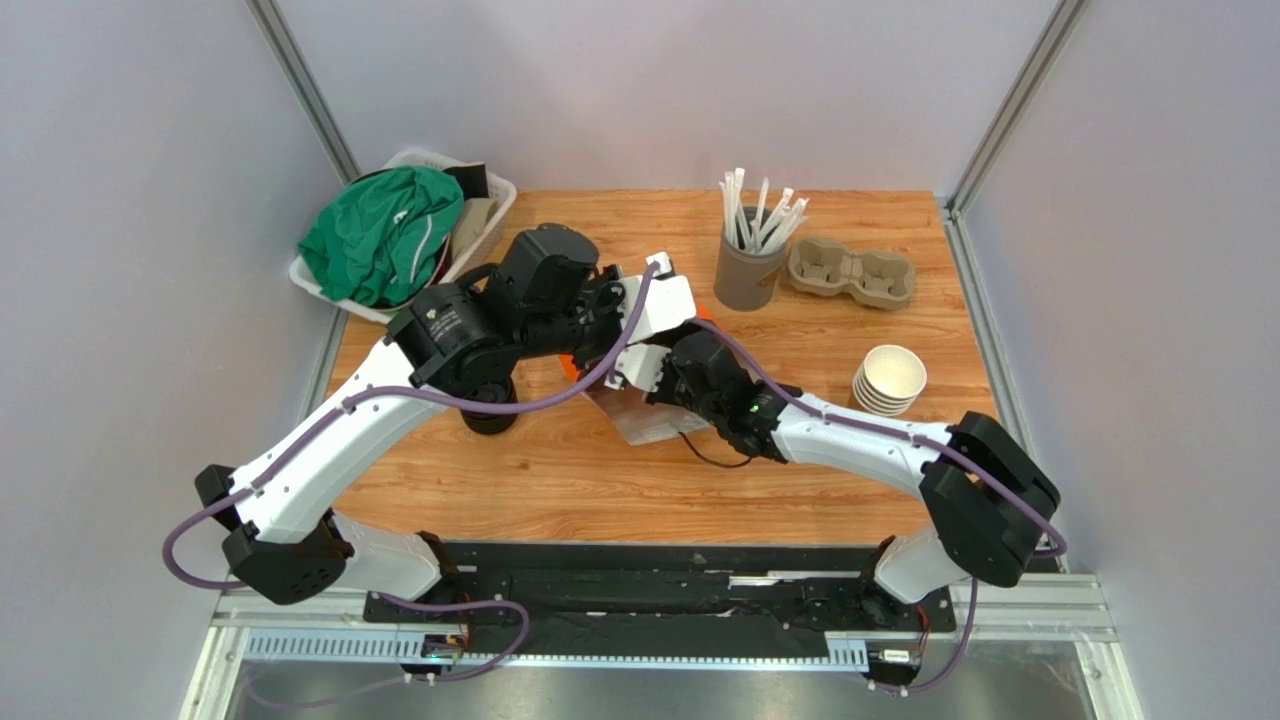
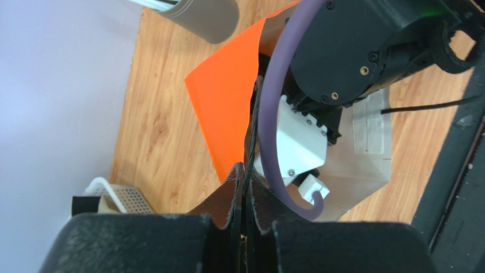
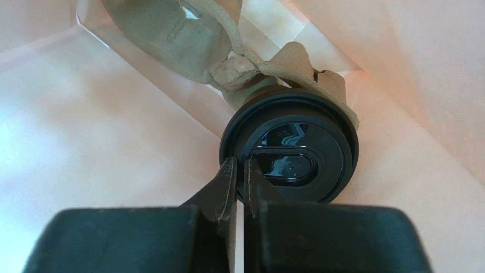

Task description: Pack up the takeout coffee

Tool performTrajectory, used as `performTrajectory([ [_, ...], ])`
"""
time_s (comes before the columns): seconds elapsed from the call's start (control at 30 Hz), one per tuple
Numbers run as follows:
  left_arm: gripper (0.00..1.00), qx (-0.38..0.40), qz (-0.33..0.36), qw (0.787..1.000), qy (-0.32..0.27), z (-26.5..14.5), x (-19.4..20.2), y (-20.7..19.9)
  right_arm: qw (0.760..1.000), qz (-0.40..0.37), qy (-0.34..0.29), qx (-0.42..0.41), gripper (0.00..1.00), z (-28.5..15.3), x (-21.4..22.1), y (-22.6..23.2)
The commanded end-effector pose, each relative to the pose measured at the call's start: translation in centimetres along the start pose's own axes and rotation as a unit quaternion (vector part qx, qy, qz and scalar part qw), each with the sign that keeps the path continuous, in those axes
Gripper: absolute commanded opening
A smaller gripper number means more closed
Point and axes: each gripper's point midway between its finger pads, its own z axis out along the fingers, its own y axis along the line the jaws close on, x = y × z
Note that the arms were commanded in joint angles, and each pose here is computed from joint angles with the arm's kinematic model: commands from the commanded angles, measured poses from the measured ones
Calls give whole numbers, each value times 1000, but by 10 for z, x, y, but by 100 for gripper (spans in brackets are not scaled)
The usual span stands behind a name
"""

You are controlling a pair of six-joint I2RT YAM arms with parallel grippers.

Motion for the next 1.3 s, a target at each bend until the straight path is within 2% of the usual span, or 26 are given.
performTrajectory([
  [0.0,8,-66,-9,998,-18,-6,-13,28,1000,9,3,1,0,4,-12,-9],
  [0.1,13,-78,-22,996,-23,-7,-16,37,1000,9,8,-5,0,7,-15,-11],
  [0.27,32,-106,-40,993,-17,-7,-9,57,999,14,22,-24,0,16,-19,-15],
  [0.37,35,-115,-60,991,-14,-8,-4,68,999,23,22,-29,0,22,-21,-20],
  [0.63,36,-177,-92,980,-2,-11,14,103,998,34,36,-38,0,36,-22,-33],
  [0.9,36,-188,-138,972,3,-4,31,125,994,49,58,-83,0,46,-30,-41],
  [1.0,36,-190,-150,970,5,-1,35,130,990,51,77,-110,0,52,-24,-38],
  [1.13,36,-202,-178,963,4,-3,43,142,985,71,71,-139,0,59,-39,-55],
  [1.27,36,-221,-204,954,5,-4,52,157,975,71,105,-185,0,65,-31,-50],
])
